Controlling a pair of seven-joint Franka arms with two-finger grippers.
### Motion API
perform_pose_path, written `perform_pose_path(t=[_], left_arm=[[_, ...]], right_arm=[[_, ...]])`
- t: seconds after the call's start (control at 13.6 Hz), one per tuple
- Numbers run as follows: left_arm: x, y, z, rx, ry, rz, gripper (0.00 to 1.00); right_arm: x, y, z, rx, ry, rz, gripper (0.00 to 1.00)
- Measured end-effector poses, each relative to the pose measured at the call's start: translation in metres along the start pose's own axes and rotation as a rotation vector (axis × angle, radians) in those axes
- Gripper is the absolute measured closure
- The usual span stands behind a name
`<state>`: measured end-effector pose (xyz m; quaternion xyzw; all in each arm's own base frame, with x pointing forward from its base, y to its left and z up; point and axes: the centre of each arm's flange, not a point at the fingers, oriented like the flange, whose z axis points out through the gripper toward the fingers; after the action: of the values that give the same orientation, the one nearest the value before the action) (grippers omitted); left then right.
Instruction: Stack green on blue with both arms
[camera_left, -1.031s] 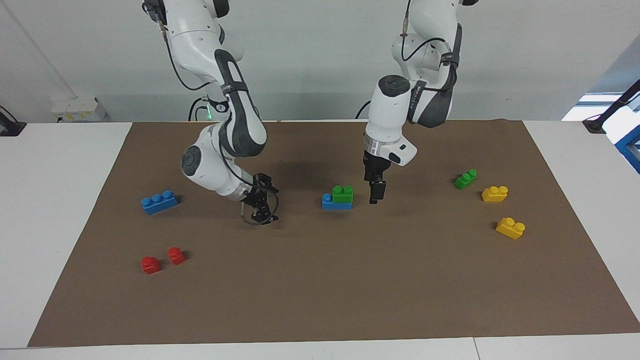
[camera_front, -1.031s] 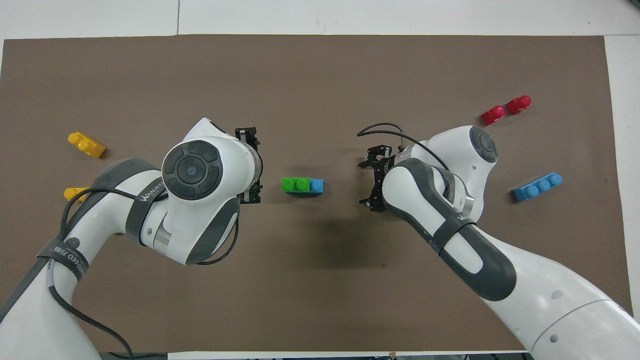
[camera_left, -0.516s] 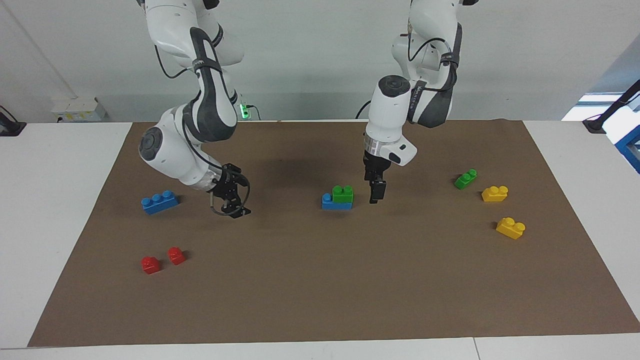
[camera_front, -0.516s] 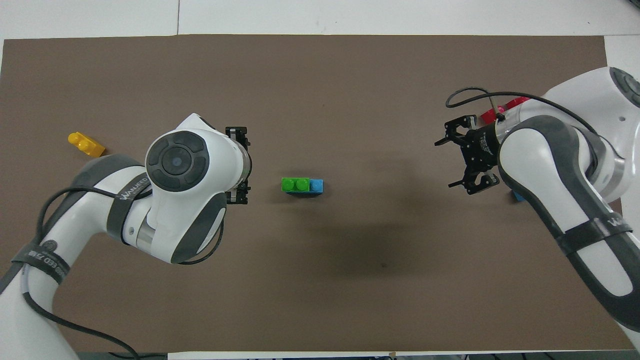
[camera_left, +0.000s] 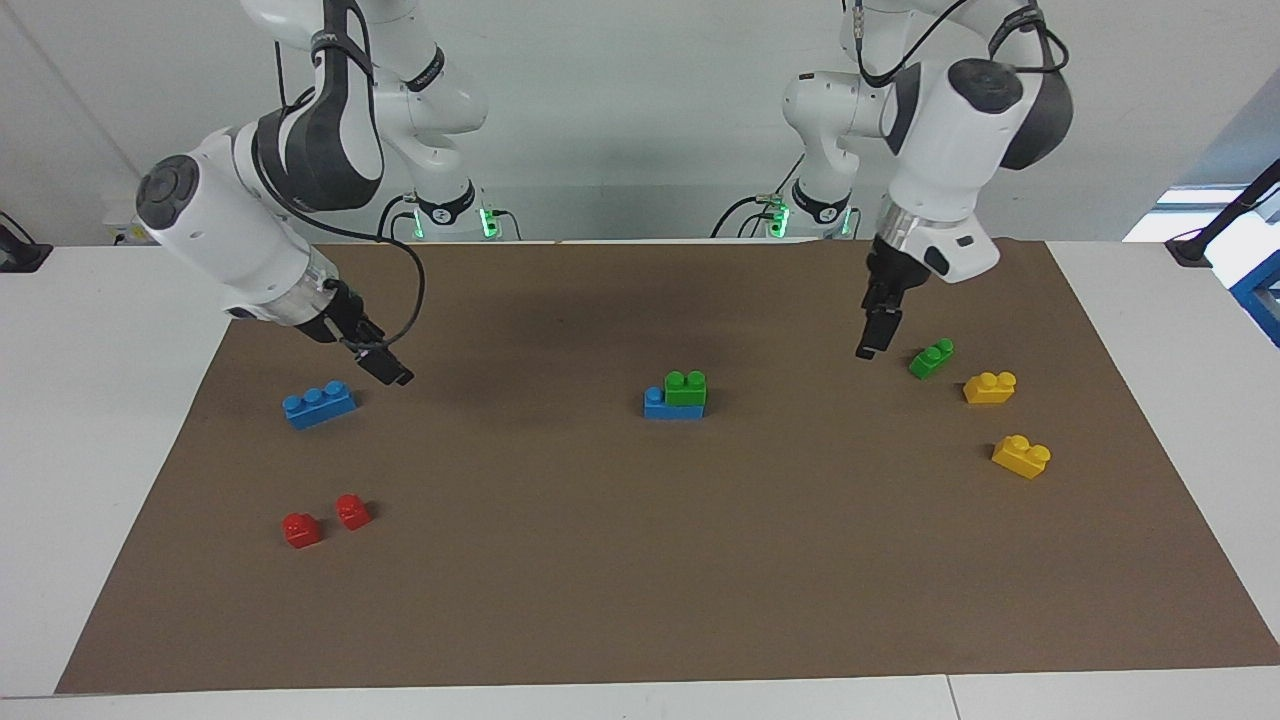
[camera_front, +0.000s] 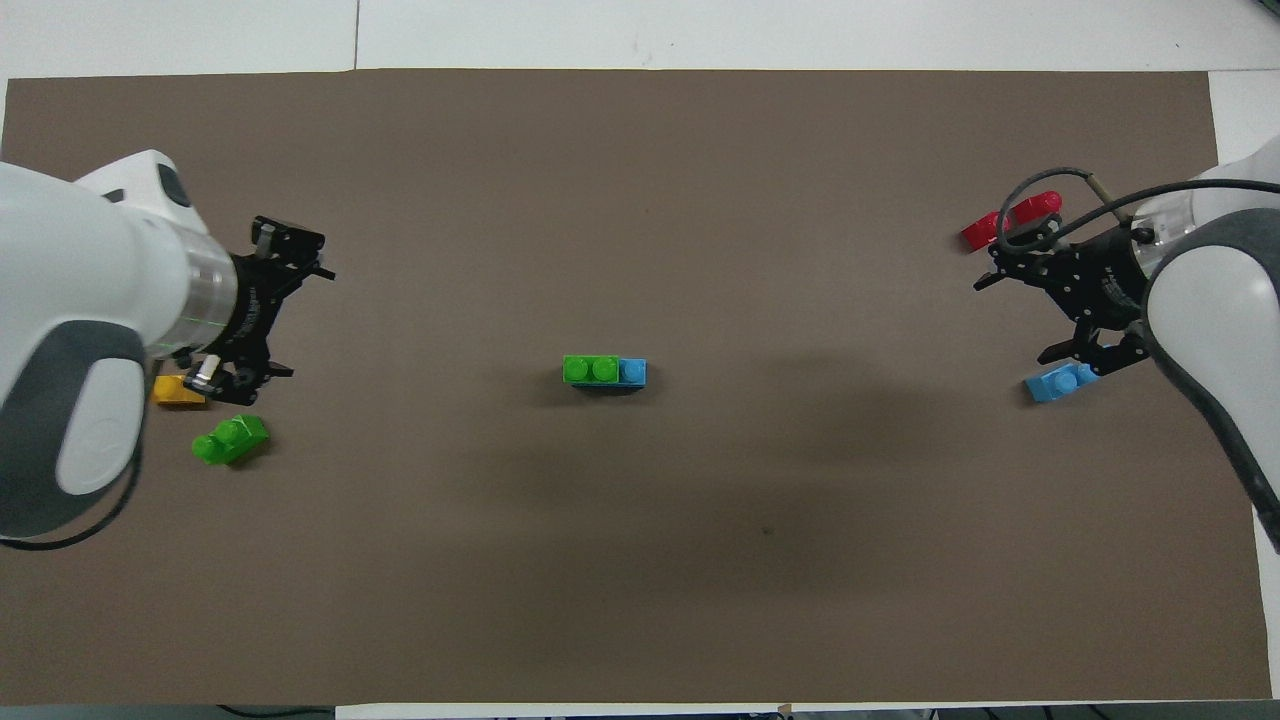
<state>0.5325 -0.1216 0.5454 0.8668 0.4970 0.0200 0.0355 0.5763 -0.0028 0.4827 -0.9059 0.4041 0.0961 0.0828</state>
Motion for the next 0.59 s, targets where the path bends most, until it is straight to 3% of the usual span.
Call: perform_pose_path(t=[0.29,0.59], left_arm=[[0.057,-0.045,-0.032,0.053,-0.034,0.313,0.0],[0.1,-0.077,-0.045,0.068,-0.068,0.66,0.0]], right_arm=[[-0.013,0.022,-0.046,-0.051,0.102,-0.256,0.0],[-0.022,0.042,-0.078,-0.064,0.14,-0.466,0.0]])
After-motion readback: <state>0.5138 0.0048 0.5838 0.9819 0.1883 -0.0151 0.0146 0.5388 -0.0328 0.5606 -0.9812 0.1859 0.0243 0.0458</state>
